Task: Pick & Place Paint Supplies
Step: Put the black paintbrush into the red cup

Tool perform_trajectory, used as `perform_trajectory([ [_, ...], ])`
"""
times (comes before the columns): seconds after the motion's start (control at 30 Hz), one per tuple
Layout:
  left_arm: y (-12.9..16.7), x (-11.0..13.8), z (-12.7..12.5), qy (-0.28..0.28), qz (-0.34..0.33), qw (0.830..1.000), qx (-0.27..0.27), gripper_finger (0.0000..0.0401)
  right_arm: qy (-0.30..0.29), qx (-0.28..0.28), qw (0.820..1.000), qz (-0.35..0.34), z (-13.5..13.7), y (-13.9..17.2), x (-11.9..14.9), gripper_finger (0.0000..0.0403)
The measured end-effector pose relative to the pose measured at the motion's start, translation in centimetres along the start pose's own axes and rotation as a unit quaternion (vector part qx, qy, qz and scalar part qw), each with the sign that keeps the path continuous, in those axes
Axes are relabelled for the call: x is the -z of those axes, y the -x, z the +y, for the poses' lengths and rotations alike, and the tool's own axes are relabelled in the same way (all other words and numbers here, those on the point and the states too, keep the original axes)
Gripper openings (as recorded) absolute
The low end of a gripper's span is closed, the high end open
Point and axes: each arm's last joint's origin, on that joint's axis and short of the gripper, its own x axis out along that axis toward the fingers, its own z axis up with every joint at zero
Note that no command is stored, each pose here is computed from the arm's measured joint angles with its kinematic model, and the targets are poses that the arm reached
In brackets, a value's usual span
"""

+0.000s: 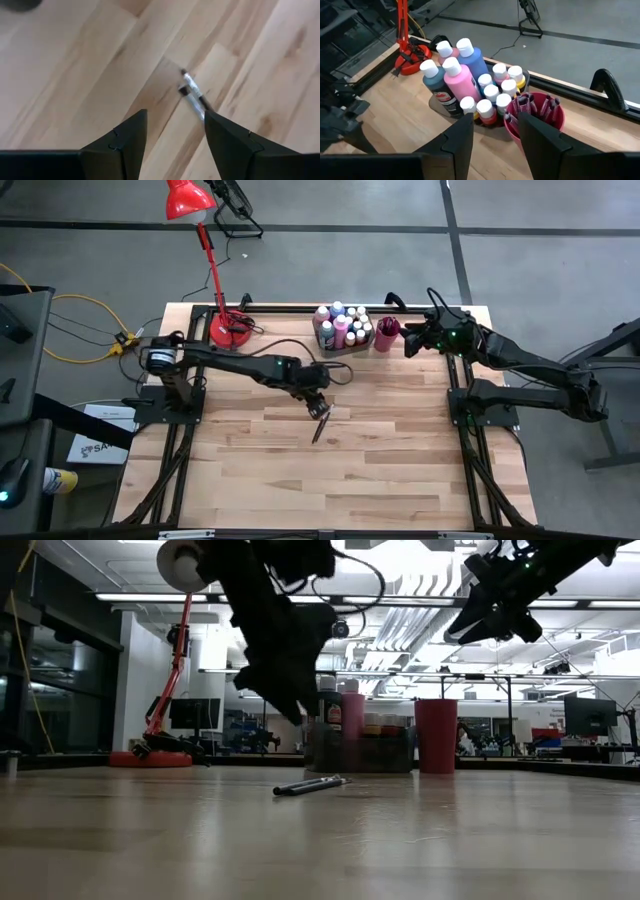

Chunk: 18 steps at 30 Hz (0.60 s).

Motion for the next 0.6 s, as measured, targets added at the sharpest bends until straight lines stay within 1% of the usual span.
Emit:
perform_trajectory([
  [0.1, -1.1, -0.5, -0.4, 0.000, 0.008, 1.000, -0.005, 0.0193, 0.001, 0.001, 1.000, 0.003, 0.0, 0.0, 0.1, 0.0149],
  [0.17, -1.5, -0.5, -0.5, -0.002, 0.025, 1.000, -0.015, 0.0193, 0.001, 0.001, 1.000, 0.003, 0.0, 0.0, 0.1, 0.0148],
  [0.23, -2.0, -1.2, -0.9, -0.001, 0.013, 1.000, -0.006, 0.0193, 0.001, 0.002, 1.000, 0.004, 0.0, 0.0, 0.1, 0.0148],
  [0.3, -2.4, -1.1, -0.9, -0.002, 0.030, 0.999, -0.012, 0.0193, 0.001, 0.002, 1.000, 0.004, 0.0, 0.0, 0.1, 0.0149],
  [0.37, -3.0, -1.3, -1.2, -0.001, 0.028, 1.000, -0.002, 0.0193, 0.002, 0.003, 1.000, 0.007, -0.1, 0.0, 0.1, 0.0148],
  [0.6, -4.3, -1.0, -1.2, 0.011, 0.047, 0.999, -0.006, 0.0193, 0.002, 0.003, 1.000, 0.008, -0.1, 0.0, 0.1, 0.0149],
])
